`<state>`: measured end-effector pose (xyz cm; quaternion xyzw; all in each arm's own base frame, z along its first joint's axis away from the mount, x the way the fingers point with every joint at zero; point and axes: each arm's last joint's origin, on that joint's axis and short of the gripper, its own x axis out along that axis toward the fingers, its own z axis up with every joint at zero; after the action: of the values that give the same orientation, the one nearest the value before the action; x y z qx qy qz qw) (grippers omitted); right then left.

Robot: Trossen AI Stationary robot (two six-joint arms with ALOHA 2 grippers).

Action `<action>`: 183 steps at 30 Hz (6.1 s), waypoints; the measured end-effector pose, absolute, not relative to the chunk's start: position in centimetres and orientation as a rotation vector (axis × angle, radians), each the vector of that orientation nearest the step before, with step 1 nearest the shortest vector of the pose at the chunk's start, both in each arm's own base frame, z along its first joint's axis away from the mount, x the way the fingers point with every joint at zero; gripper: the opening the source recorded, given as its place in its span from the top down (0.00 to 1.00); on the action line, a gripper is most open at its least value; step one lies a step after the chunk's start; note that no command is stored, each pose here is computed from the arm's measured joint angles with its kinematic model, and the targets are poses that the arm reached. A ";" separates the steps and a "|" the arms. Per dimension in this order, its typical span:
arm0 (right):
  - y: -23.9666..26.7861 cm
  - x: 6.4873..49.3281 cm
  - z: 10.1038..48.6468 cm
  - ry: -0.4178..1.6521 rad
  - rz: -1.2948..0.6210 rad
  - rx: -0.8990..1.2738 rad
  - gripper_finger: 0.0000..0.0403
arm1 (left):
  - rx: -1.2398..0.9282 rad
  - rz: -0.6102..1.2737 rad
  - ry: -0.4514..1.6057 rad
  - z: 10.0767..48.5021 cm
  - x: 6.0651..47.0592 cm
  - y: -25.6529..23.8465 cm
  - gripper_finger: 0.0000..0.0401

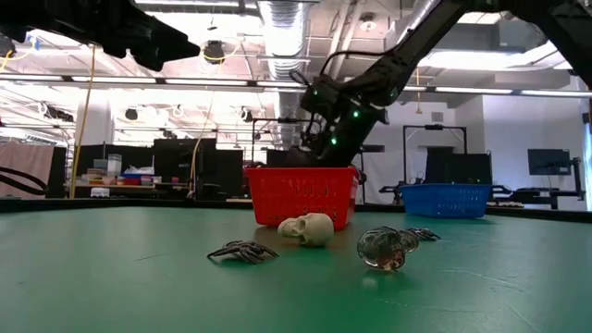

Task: Sort Halloween decoration
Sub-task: Put the black spider toy into the red bin

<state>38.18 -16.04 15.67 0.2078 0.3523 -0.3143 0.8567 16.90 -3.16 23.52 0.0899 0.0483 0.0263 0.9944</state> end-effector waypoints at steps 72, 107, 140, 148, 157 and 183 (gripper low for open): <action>0.5 38.1 24.0 0.689 -0.217 0.307 0.58 | 0.159 0.044 0.113 23.4 16.9 -2.9 0.56; 11.3 33.5 22.3 1.094 -0.005 0.351 0.41 | 0.145 -0.026 0.086 23.3 17.4 -3.3 0.56; 18.0 30.4 13.6 0.875 -0.461 0.138 0.41 | 0.029 -0.153 0.095 22.7 18.5 -3.9 0.56; 17.4 30.2 13.3 0.877 -0.484 0.139 0.47 | 0.055 -0.155 0.095 22.7 18.5 -3.9 0.56; 16.7 30.3 12.5 0.870 -0.447 0.224 0.55 | 0.063 -0.157 0.101 22.6 18.5 -3.9 0.56; 13.8 31.4 21.0 0.596 -0.322 0.193 0.68 | 0.075 -0.157 0.106 22.6 18.5 -3.9 0.56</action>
<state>31.40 13.76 20.97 0.0946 0.2917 -0.1579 0.9386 18.47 -3.87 22.60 0.0374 0.0527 -0.0785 0.9948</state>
